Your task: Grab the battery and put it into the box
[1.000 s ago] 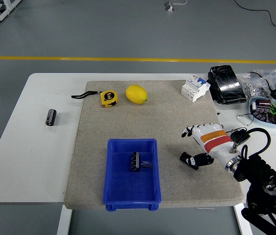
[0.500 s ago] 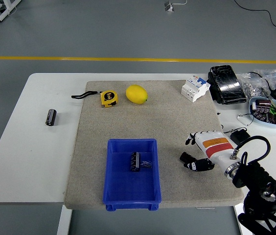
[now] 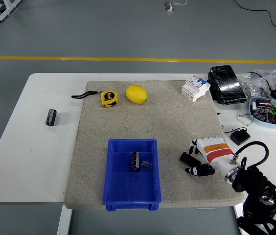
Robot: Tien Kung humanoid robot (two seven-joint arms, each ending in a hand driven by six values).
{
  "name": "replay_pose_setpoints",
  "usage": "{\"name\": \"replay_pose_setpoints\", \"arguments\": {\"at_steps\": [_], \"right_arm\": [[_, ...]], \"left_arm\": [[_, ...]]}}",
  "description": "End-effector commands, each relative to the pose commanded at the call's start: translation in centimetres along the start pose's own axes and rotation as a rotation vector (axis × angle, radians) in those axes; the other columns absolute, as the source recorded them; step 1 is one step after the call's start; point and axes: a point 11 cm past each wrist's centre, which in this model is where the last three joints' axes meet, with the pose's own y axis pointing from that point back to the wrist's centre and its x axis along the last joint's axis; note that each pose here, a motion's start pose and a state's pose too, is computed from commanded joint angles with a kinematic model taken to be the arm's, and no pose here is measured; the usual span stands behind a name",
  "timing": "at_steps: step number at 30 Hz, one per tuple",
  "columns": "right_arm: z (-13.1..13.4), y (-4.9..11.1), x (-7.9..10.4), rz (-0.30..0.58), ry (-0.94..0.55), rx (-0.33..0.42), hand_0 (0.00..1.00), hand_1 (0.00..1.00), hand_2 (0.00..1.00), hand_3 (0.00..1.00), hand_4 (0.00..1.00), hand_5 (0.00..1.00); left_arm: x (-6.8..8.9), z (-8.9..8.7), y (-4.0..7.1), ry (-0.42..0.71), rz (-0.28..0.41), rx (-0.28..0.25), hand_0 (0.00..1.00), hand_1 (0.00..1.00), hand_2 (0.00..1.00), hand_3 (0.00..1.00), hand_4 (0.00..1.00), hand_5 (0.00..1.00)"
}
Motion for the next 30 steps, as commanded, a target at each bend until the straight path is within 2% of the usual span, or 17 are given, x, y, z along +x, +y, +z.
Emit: {"name": "replay_pose_setpoints", "arguments": {"at_steps": [7,8,14,15,20,21,26,27,30], "right_arm": [[0.1,0.0,-0.3,0.002,-0.004,0.004,0.334,0.384,0.444,0.467,0.972,0.255],[0.1,0.0,-0.3,0.004,-0.007,0.004,0.279,0.373,0.438,0.469,0.892,0.2],[0.1,0.0,-0.5,0.013,-0.038,0.003,0.279,0.373,0.438,0.469,0.892,0.2],[0.1,0.0,-0.6,0.015,-0.047,0.0,0.261,0.362,0.43,0.471,0.849,0.13],[0.2,0.0,-1.0,0.007,-0.103,-0.019,0.261,0.362,0.43,0.471,0.849,0.13],[0.3,0.1,-1.1,0.007,-0.111,-0.025,0.275,0.37,0.433,0.478,0.818,0.07],[0.4,0.1,-1.3,0.01,-0.138,-0.042,0.275,0.37,0.433,0.478,0.818,0.07],[0.4,0.1,-1.3,0.011,-0.143,-0.044,0.31,0.377,0.44,0.478,0.793,0.015],[0.4,0.1,-1.2,0.014,-0.152,-0.048,0.31,0.377,0.44,0.478,0.793,0.015]], "left_arm": [[0.0,-0.1,0.0,-0.001,-0.002,0.001,0.683,0.651,0.688,0.62,0.627,0.675],[0.0,-0.1,0.0,-0.002,-0.002,0.0,0.683,0.649,0.688,0.62,0.627,0.675],[-0.1,-0.1,0.0,-0.003,-0.004,0.002,0.683,0.649,0.688,0.62,0.627,0.675],[-0.1,-0.1,0.0,-0.004,-0.004,0.002,0.683,0.651,0.688,0.62,0.627,0.675],[-0.2,-0.2,0.0,-0.007,-0.007,0.003,0.683,0.651,0.688,0.62,0.627,0.675],[-0.2,-0.2,0.0,-0.007,-0.007,0.004,0.684,0.651,0.687,0.62,0.627,0.675],[-0.3,-0.2,0.0,-0.009,-0.009,0.005,0.684,0.651,0.687,0.62,0.627,0.675],[-0.3,-0.2,0.0,-0.01,-0.009,0.005,0.684,0.652,0.687,0.62,0.627,0.675],[-0.3,-0.3,0.0,-0.012,-0.009,0.005,0.684,0.652,0.687,0.62,0.627,0.675]]}}
